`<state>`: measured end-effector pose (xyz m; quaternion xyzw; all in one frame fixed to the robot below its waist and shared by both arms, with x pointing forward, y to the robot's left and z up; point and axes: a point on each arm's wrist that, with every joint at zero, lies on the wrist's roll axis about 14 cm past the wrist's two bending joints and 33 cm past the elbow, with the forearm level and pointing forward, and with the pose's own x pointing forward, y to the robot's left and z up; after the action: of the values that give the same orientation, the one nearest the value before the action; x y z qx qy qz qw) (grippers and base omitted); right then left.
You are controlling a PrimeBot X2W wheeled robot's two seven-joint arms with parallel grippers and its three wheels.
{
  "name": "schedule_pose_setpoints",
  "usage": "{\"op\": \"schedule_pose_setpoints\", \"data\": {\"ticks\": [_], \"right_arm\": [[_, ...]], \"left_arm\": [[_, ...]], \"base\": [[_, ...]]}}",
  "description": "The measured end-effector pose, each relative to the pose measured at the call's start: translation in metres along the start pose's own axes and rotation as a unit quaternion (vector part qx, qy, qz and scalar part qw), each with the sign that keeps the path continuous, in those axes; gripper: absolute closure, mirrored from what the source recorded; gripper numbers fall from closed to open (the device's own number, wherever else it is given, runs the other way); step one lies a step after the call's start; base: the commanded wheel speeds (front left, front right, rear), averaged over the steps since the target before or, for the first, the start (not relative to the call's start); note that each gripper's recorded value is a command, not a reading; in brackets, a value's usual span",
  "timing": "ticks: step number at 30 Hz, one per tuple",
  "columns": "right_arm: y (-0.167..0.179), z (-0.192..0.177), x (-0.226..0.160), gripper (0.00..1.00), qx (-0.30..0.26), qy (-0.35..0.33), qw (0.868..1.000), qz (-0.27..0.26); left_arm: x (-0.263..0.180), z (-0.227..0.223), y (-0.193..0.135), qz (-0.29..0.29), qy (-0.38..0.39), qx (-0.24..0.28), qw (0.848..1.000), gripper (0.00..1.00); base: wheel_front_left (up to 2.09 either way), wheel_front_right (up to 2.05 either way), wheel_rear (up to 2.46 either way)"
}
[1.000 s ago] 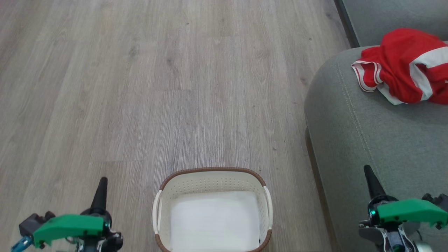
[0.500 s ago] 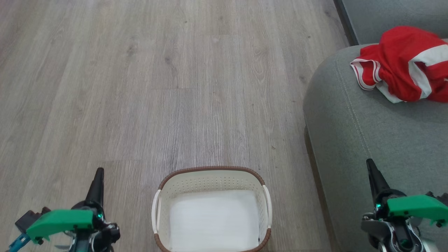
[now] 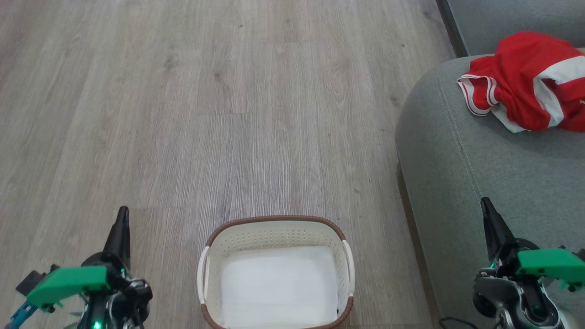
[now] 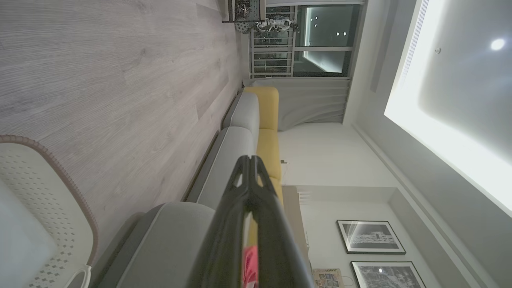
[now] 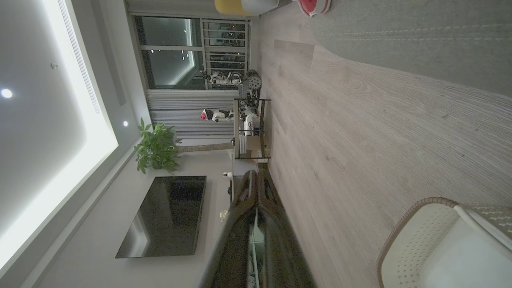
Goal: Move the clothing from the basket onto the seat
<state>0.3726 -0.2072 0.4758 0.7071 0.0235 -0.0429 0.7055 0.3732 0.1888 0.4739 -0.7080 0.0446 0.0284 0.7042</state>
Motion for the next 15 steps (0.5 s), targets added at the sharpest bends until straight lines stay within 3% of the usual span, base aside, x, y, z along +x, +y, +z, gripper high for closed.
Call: {"op": "schedule_pose_setpoints", "data": {"ticks": [15], "right_arm": [[0.0000, 0.0003, 0.0000, 1.00, 0.000, -0.001, 1.000, 0.000]], "left_arm": [[0.0014, -0.0003, -0.0022, -0.003, 0.000, 0.000, 1.000, 1.00]], "base": [[0.00, 0.00, 0.00]]}}
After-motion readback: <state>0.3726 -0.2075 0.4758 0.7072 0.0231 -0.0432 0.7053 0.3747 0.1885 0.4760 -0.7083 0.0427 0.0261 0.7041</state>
